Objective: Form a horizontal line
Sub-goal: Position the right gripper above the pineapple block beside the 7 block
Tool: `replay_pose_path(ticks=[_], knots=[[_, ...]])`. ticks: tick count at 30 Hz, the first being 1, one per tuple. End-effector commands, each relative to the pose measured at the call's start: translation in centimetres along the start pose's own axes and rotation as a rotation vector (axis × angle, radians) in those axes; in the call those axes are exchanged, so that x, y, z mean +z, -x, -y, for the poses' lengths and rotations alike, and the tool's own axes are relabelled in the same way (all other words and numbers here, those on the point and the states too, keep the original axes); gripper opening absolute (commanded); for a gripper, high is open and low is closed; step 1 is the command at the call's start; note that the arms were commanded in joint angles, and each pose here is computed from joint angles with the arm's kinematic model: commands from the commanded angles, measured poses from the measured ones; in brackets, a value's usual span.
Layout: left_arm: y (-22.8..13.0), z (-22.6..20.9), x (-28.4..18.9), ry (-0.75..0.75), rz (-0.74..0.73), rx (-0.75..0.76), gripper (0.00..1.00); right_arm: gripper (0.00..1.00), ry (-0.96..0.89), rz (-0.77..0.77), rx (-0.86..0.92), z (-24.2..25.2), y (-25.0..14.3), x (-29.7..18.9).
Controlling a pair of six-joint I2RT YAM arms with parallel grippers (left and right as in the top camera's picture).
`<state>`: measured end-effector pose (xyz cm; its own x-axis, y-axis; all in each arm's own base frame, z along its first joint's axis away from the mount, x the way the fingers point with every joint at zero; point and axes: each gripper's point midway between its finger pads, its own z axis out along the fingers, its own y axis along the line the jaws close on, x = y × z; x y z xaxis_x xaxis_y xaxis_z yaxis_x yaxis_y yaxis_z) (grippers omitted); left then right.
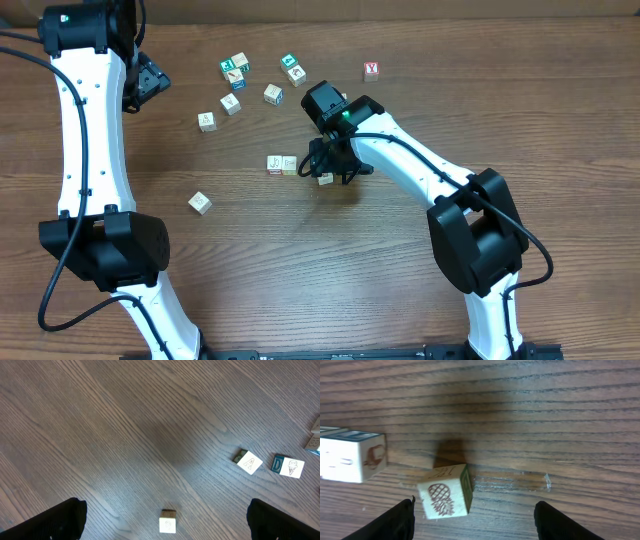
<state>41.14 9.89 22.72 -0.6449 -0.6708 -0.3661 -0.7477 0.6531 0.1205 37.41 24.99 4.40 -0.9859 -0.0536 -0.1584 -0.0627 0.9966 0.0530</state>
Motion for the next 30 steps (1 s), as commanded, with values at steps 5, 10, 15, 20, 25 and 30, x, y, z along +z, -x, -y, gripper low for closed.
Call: replay_pose_path(ticks=[5,10,15,20,25,30], knots=[[0.2,0.0,-0.6,-0.011,0.016,0.017,1.00,0.73,0.022,-0.008,0.001,-0.5,0.2,0.2],[0.2,0.0,-0.6,-0.011,0.015,0.017,1.00,0.74,0.055,-0.029,-0.006,-1.1,-0.2,0.2],[0.2,0.0,-0.6,-0.011,0.016,0.017,1.00,0.73,0.051,-0.028,-0.006,-1.0,-0.2,0.2],[0.3,-0.2,-0.6,-0.009,0.015,0.013,1.00,0.79,0.044,-0.040,-0.006,-0.8,-0.5,0.2],[0.2,0.0,-0.6,-0.011,0.016,0.017,1.00,1.00,0.040,-0.047,-0.006,-0.7,-0.6,0.2],[0.1,0.2,-0.7,-0.013,0.016,0.023,1.00,0.93,0.034,-0.056,-0.006,-0.6,-0.8,0.2]])
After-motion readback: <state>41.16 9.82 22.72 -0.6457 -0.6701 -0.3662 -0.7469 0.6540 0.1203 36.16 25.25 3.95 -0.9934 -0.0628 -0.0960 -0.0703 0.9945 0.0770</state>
